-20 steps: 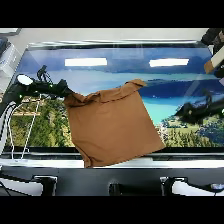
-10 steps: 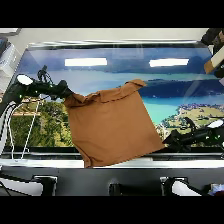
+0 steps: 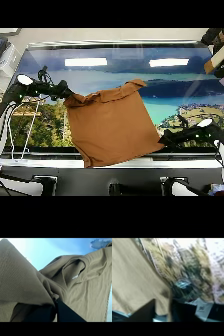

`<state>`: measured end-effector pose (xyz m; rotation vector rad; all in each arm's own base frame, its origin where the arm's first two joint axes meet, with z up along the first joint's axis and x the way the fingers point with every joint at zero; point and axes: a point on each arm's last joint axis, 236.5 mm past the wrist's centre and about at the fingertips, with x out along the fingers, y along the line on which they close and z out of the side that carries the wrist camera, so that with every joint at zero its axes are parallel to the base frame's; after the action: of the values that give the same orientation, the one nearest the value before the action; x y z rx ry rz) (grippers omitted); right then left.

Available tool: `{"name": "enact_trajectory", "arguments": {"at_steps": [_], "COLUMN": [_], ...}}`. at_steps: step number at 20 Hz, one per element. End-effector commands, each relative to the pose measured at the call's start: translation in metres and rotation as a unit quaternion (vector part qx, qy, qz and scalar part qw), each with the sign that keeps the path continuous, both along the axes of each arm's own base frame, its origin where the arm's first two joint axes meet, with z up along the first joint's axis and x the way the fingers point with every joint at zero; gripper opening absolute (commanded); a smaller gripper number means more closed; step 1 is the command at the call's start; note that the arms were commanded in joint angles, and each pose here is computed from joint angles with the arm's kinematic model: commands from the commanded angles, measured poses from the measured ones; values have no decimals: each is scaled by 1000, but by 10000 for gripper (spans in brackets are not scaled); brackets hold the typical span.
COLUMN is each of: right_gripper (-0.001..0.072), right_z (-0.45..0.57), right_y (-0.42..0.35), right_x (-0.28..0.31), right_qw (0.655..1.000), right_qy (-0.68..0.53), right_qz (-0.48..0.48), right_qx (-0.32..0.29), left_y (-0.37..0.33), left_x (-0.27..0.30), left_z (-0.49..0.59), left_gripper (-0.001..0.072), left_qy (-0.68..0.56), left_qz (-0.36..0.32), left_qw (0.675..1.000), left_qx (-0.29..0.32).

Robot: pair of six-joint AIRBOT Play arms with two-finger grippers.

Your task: Fold the clothes and pants, and hang the long-sleeved shirts on hangers.

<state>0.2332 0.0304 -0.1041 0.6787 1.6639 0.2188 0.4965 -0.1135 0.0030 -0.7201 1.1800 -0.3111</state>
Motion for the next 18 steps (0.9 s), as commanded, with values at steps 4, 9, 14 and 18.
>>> {"name": "enact_trajectory", "arguments": {"at_steps": [4,9,14,18], "right_gripper": [29,29,29,121], "right_z": [15,126,191,151], "right_y": [29,-75,-124,-72], "right_x": [14,178,338,382], "right_qw": [999,959,916,929], "right_qy": [-20,-210,-305,-278], "right_qz": [13,-106,-203,-241], "right_qx": [26,-160,-166,-40], "left_y": [0,-4,-8,-10], "left_x": [0,-13,-23,-23], "left_z": [1,1,0,-5], "left_gripper": [21,22,22,22], "left_qy": [0,20,37,47], "left_qz": [0,-18,-33,-30], "left_qw": [1000,1000,999,998], "left_qx": [0,-10,-14,-17]}}
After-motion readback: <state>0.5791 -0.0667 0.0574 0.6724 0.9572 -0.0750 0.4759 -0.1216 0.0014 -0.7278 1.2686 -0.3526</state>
